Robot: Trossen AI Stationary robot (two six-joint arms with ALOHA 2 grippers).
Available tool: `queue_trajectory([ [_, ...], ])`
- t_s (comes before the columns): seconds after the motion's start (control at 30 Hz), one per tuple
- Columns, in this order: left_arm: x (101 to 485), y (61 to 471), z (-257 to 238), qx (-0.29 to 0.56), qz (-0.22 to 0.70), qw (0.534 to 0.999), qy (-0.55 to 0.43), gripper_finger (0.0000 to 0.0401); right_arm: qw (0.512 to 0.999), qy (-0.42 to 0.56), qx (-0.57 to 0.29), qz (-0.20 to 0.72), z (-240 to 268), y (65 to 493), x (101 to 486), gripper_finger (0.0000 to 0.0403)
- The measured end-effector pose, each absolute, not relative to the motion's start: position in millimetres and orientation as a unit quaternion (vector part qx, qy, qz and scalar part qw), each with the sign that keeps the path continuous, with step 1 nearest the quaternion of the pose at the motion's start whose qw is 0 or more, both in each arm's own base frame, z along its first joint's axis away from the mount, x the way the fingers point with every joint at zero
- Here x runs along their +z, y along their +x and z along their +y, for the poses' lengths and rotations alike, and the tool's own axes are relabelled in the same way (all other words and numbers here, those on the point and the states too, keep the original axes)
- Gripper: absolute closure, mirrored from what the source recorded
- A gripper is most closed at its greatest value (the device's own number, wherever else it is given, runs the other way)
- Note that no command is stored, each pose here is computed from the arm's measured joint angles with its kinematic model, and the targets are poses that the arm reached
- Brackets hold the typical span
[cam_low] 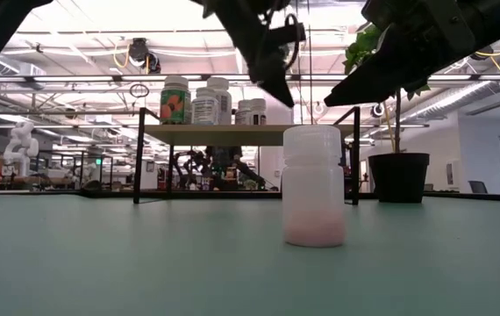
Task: Pick and place medicine bottles onto shelf by color
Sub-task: Put the black bottle on the shelf
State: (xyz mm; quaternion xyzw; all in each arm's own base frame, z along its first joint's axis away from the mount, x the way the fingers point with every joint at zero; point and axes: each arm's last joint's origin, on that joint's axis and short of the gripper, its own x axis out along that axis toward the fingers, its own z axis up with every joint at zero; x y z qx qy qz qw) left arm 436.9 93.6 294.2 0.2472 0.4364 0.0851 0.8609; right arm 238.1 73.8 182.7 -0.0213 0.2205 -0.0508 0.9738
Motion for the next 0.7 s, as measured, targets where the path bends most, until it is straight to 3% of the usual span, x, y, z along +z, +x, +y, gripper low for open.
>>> queue_trajectory([
  [0.3, 274.7, 429.1, 120.8, 0.158, 0.46, 0.839, 0.244, 0.0322, 0.974, -0.022, -0.051, 0.221, 74.0, 238.1, 182.7, 0.0211],
  [0.7, 271.8, 418.1, 141.9, 0.179, 0.487, 0.827, 0.215, 0.0323, 0.974, -0.024, -0.053, 0.22, 73.9, 238.1, 182.7, 0.0216],
])
